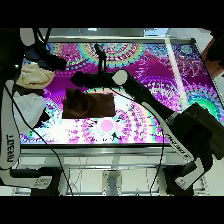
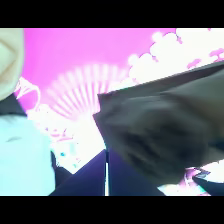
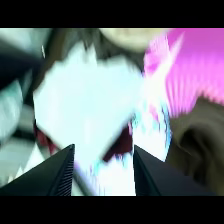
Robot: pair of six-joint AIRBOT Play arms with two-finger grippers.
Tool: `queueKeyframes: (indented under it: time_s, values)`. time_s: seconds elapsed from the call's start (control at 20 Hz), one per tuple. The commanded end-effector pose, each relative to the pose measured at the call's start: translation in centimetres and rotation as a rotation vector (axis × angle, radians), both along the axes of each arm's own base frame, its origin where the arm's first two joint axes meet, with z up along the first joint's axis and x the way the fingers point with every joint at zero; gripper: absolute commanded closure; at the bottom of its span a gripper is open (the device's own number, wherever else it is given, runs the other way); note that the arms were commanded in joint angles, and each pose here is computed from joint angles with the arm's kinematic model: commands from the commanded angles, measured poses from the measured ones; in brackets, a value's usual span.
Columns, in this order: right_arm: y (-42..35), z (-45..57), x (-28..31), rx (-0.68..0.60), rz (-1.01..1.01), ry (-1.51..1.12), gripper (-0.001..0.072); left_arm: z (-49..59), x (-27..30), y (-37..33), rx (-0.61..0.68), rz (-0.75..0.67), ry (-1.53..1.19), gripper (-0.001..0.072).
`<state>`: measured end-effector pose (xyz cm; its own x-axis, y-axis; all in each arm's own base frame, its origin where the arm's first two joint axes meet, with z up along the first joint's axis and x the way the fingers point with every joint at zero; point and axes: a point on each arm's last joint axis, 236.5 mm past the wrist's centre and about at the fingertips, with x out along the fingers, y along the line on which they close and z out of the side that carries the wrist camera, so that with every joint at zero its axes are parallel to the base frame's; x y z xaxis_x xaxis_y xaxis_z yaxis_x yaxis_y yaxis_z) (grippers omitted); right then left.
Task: Fold the shirts.
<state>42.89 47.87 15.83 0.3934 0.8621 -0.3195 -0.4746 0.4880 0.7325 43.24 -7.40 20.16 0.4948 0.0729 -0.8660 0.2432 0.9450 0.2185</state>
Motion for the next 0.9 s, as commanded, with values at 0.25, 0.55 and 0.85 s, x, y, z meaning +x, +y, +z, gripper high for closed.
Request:
queueKeyframes:
  time_s: [0.25,0.55,0.85]
  values:
    - [-12.2,-8.4,5.1,-0.384,-0.052,0.081,0.0288,0.2,-0.5,0.4,-0.003,0.007,0.003,0.0698]
    - [-24.5,-17.7,5.3,-0.46,-0.186,0.479,0.0286,0.2,1.2,-0.1,-0.014,0.004,-0.044,0.0698]
    - [-18.7,-22.2,3.9,-0.141,-0.002,0.627,0.0244,-0.1,1.3,-0.1,-0.014,0.006,-0.038,0.0698]
